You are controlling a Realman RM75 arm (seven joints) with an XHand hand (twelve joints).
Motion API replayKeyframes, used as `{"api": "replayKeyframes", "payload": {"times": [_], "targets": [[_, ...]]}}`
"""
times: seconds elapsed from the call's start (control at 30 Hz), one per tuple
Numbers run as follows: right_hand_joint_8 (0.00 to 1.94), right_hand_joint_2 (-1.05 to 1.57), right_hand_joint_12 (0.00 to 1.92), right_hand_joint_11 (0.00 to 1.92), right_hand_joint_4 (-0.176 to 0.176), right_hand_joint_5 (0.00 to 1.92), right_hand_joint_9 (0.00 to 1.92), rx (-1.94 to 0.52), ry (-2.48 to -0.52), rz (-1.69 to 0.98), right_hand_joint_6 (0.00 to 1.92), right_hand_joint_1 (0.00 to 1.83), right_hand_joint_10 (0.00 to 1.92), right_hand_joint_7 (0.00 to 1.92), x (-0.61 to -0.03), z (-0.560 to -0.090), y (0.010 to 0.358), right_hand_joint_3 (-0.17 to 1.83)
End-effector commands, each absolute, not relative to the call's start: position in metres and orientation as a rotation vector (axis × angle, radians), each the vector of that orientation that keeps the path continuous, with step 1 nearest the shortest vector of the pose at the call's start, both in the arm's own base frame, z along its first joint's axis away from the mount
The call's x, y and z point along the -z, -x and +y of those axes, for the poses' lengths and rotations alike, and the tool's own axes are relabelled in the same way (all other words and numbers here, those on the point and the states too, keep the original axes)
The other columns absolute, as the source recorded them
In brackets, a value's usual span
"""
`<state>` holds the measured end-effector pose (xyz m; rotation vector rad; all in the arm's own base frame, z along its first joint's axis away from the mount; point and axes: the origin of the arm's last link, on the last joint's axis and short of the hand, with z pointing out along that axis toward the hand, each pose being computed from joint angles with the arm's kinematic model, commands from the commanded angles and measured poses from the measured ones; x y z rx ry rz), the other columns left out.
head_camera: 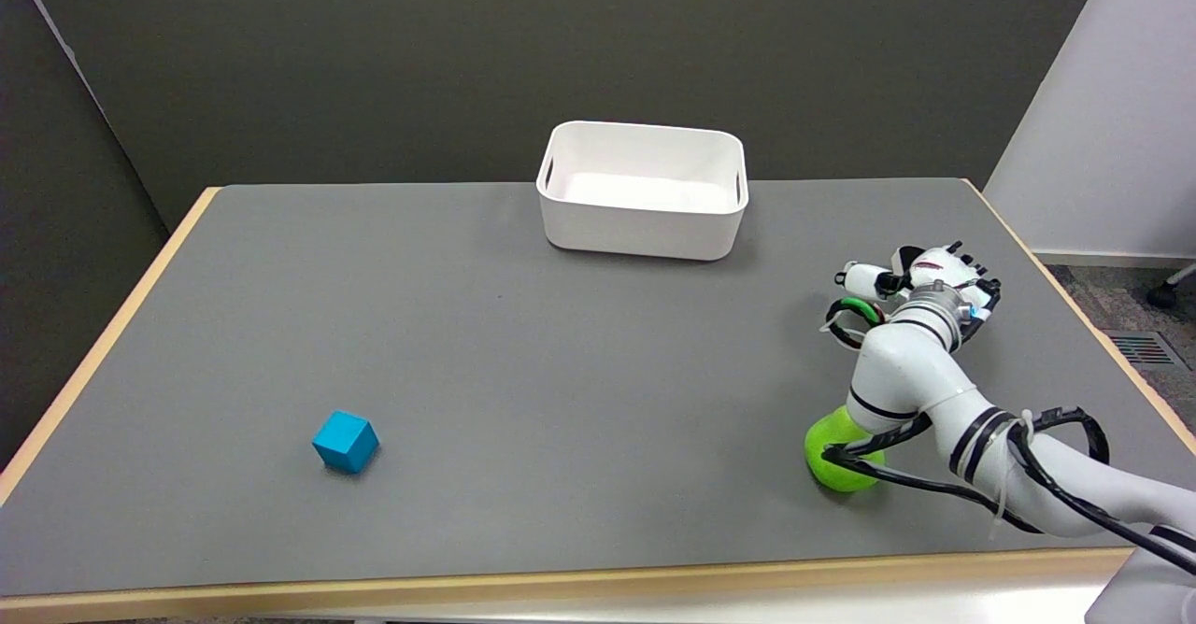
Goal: Pick up the blackboard eraser.
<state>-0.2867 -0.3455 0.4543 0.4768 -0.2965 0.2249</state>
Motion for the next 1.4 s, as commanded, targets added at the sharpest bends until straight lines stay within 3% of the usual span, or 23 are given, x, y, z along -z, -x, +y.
{"api": "replayKeyframes", "payload": {"times": [0.03,0.53,0.6,0.7,0.83,1.4], "targets": [[0.49,0.66,1.46,0.21,-0.176,0.12,0.15,-0.209,-0.479,-0.28,0.4,0.44,0.92,0.24,-0.465,-0.344,0.29,0.77],[0.48,0.66,1.46,0.21,-0.176,0.13,0.16,-0.233,-0.512,-0.254,0.4,0.49,0.91,0.25,-0.46,-0.351,0.275,0.79],[0.54,0.64,1.47,0.21,-0.176,0.11,0.19,-0.228,-0.517,-0.244,0.44,0.52,0.87,0.25,-0.46,-0.351,0.274,0.9],[0.6,0.73,1.57,0.31,-0.176,0.16,0.28,-0.215,-0.526,-0.223,0.45,0.7,1.01,0.38,-0.46,-0.35,0.274,0.85],[0.72,0.77,1.68,0.44,-0.176,0.18,0.39,-0.212,-0.536,-0.205,0.5,0.77,1.11,0.46,-0.459,-0.348,0.273,0.89],[0.66,0.68,1.67,0.41,-0.176,0.15,0.32,-0.218,-0.536,-0.225,0.45,0.69,1.04,0.35,-0.459,-0.349,0.275,0.88]]}}
